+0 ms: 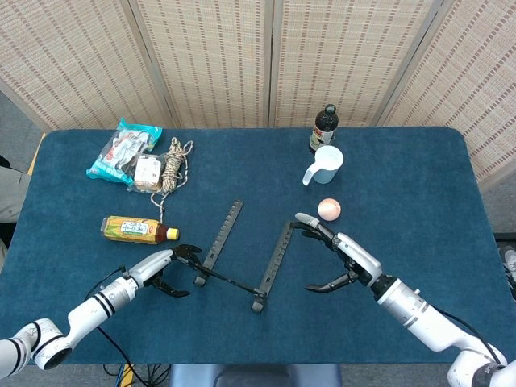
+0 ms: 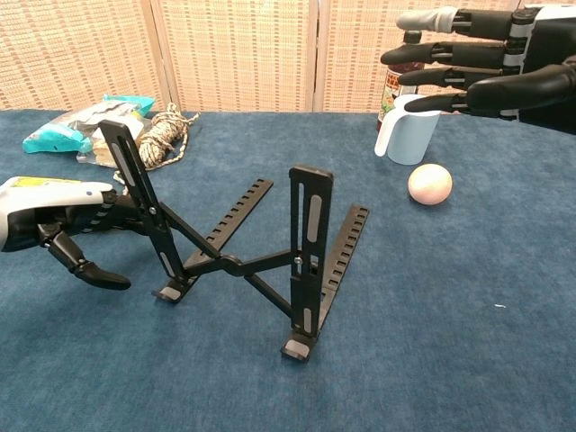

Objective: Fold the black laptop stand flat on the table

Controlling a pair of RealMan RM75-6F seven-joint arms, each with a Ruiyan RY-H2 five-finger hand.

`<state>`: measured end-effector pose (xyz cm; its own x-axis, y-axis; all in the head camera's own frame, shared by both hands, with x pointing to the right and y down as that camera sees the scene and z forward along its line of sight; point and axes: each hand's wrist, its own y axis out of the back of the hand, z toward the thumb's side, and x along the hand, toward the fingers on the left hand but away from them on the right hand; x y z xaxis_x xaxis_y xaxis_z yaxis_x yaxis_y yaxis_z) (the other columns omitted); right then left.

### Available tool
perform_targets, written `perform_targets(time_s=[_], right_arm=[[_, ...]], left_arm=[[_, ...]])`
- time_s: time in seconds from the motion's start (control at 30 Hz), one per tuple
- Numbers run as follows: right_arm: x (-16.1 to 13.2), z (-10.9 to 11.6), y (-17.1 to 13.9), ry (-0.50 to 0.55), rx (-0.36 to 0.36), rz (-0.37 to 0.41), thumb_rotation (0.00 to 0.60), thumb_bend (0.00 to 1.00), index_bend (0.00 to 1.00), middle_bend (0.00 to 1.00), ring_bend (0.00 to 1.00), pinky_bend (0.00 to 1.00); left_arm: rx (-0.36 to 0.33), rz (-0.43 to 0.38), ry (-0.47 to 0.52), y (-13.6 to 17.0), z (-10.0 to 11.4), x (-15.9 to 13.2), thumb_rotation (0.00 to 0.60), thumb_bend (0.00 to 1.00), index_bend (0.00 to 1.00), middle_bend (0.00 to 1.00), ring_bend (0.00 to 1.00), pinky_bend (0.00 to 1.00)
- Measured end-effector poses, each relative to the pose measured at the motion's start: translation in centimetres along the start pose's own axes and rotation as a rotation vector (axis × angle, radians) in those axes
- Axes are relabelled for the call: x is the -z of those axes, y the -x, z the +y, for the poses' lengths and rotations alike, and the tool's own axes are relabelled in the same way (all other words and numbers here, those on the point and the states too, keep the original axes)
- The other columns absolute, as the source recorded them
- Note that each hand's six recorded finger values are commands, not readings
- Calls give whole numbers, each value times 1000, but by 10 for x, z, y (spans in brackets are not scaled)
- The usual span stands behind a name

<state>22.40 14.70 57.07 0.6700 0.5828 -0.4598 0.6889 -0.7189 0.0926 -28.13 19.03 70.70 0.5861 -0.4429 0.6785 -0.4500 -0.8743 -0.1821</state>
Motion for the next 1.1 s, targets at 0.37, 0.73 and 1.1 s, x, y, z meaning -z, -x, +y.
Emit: perform_targets(time_s=[0.37, 0.73, 1.1], right_arm=[[2, 0, 0, -14, -2, -5, 600, 4, 0, 119, 33, 91], [14, -5, -5, -228, -98, -125, 600, 89, 0, 81, 0, 71], [15, -16, 0, -365, -205, -189, 600, 37, 0, 42, 0, 60]], left_arm=[[14, 7, -3, 2, -2, 1, 600, 135, 316, 124, 55, 40], [-87, -21, -43, 13, 25, -6, 600, 135, 302, 124, 55, 40], [-276, 13, -174, 52, 58, -5, 600, 135, 293, 124, 53, 40]])
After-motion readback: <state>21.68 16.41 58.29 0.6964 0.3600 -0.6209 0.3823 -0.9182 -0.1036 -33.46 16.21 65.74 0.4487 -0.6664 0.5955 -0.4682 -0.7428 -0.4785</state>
